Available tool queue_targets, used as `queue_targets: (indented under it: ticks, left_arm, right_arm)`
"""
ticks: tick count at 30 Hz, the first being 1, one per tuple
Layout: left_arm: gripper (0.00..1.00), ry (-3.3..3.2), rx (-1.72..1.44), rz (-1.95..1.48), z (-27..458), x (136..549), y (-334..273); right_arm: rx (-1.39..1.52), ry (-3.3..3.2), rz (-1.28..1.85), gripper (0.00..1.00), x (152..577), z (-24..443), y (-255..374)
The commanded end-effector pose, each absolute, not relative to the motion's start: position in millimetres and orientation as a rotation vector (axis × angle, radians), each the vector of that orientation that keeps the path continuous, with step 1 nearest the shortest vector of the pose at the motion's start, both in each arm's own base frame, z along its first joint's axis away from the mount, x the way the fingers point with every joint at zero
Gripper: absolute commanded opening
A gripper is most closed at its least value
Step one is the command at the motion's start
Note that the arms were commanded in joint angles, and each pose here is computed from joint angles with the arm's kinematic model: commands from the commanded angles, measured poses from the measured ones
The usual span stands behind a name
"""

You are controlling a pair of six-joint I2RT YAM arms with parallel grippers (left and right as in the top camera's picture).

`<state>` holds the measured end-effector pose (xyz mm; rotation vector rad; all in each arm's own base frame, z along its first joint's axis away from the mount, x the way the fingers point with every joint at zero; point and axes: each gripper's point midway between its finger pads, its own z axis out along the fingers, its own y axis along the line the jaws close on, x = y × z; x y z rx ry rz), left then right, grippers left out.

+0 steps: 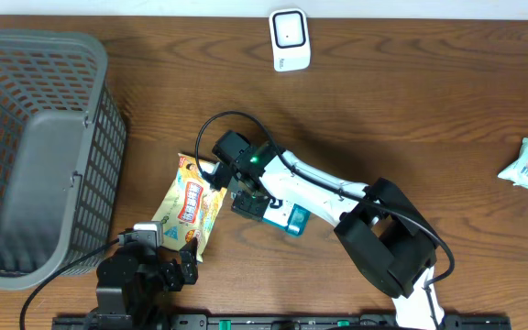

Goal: Scan the item barcode

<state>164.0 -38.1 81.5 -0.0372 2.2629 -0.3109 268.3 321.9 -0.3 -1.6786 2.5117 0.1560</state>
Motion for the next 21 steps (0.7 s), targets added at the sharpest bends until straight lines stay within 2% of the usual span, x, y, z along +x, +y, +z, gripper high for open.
queue_targets:
  ticks: [1, 8, 15, 21]
  left_arm:
    - [0.99, 2.295, -0.045, -0.298, 75, 160, -36]
    - [0.99, 2.295, -0.045, -0.298, 75, 160, -36]
    - [1.00, 2.295, -0.045, -0.298, 75, 160, -36]
    - [0.99, 2.295, -0.045, -0.298, 75, 160, -36]
  right_arm:
    - [-1.690, 2.595, 0.147, 0.50, 259, -21, 312]
    - [-1.681, 2.601, 0.147, 0.32, 271, 21, 323]
    - [-1.625, 2.503, 0.186, 0.31, 297, 75, 350]
    - [-1.564, 2.431, 0.214, 0.24, 316, 99, 364]
